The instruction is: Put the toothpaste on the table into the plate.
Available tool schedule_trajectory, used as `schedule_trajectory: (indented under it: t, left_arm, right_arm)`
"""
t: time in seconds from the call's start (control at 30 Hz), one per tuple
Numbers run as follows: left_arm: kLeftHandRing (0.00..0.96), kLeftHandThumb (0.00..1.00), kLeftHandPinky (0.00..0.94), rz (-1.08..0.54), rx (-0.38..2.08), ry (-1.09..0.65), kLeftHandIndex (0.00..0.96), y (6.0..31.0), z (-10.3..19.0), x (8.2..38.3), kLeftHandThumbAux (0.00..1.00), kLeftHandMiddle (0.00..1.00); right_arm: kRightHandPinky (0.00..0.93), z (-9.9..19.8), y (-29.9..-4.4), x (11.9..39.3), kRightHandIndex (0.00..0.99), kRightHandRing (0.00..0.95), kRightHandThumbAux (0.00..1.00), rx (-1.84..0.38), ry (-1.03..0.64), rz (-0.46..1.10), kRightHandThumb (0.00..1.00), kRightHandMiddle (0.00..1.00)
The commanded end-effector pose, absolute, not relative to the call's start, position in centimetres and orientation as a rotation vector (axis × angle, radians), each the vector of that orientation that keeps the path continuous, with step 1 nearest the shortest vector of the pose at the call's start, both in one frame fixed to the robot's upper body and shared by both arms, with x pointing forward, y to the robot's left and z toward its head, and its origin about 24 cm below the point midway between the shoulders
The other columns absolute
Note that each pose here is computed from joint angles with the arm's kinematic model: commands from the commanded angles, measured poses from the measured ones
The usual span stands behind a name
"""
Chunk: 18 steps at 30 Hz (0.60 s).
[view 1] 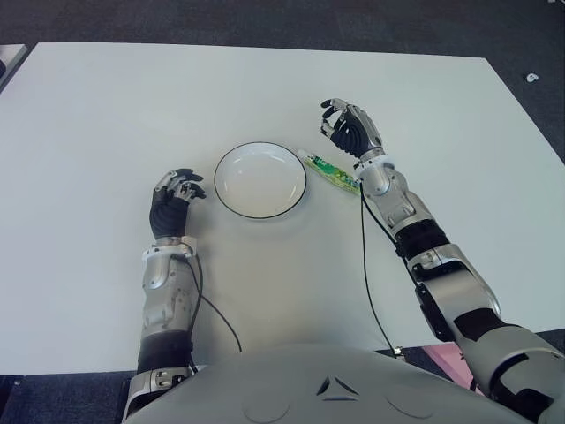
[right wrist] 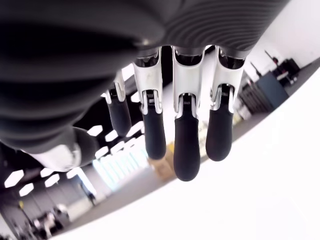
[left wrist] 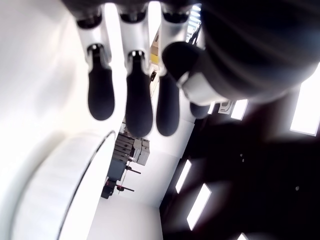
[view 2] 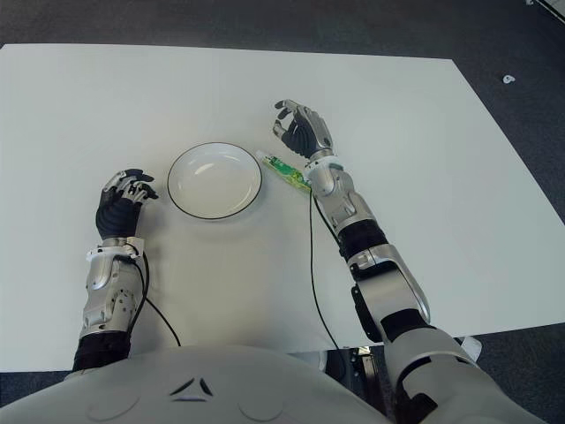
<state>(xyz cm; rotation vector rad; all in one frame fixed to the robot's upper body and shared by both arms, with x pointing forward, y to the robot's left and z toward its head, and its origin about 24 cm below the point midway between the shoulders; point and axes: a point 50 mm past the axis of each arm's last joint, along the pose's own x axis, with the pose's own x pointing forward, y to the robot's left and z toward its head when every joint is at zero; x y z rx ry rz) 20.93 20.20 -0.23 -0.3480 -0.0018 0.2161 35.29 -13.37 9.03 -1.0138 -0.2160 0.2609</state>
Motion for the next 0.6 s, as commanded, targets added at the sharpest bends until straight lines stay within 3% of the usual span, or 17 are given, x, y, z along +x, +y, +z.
schedule_trajectory:
  t: [0.03,0.2,0.6]
  left_arm:
    - [0.589,0.837,0.557,0.274,-0.389,0.187,0.411,20.0,-3.4,18.8,0.677,0.489]
    - [0.590,0.837,0.555,0.277,-0.396,0.188,0.409,19.9,-3.4,18.8,0.677,0.489]
    - [0.585,0.838,0.548,0.265,-0.387,0.180,0.413,20.0,-3.2,18.6,0.676,0.489]
  right_arm:
    - [0.009,7.1,-14.1,34.5,0.005,0.008,0.209,-1.214,-0.028,0.396,0.552,0.008]
    - [0.001,6.6,-13.8,34.3,0.000,0.000,0.148,-1.307,0.018,0.424,0.558,0.000]
    - [0.000,5.1,-13.9,34.5,0.000,0.000,0.110,-1.440,0.109,0.446,0.571,0.000]
